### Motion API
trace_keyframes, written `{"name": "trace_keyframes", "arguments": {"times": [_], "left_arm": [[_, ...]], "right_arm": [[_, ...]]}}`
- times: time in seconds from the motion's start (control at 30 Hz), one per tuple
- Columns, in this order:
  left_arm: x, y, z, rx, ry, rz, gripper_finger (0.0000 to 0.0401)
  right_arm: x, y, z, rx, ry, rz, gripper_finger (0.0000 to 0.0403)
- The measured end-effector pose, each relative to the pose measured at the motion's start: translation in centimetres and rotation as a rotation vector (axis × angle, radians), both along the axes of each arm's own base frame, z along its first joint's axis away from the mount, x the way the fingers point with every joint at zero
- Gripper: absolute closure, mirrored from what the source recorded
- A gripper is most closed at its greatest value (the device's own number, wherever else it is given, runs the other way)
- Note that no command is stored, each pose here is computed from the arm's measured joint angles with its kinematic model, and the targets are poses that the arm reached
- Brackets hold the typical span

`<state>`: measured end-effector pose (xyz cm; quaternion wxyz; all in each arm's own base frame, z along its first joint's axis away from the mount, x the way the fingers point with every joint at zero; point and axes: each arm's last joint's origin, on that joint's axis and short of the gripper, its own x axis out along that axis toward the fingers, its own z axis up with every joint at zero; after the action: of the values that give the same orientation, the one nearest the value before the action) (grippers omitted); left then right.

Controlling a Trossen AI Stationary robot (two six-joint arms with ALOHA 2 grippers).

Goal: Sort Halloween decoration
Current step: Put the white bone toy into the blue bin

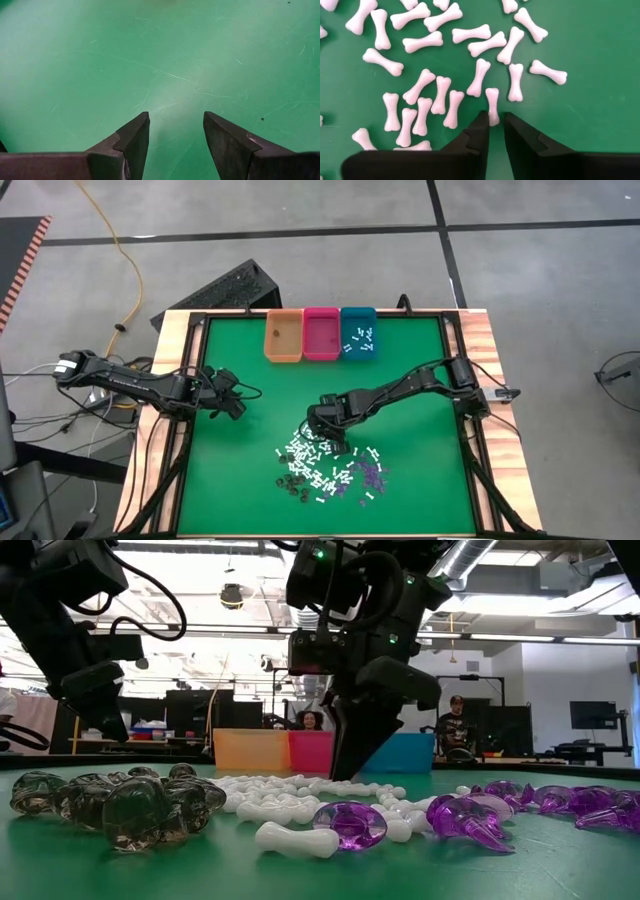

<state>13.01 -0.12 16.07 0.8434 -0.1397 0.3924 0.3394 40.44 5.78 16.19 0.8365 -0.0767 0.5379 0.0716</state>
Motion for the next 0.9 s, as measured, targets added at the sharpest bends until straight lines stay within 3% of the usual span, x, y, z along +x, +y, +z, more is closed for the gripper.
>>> {"name": "trace_keyframes", "arguments": {"times": [0.3,0.6,0.9], "left_arm": [[0.0,0.0,0.0,0.0,0.0,0.0,0.0222],[0.0,0.0,0.0,0.0,0.0,0.0,0.0222],[0.0,0.0,0.0,0.002,0.004,-0.006,0.0222]], "right_arm": [[0.0,0.0,0.0,-0.003,0.005,0.002,0.0387],[-0.4,-0.1,0.6,-0.007,0.018,0.001,0.0374],[-2.5,-2.9,5.1,-0.02,0.013,-0.036,0.0379]]}}
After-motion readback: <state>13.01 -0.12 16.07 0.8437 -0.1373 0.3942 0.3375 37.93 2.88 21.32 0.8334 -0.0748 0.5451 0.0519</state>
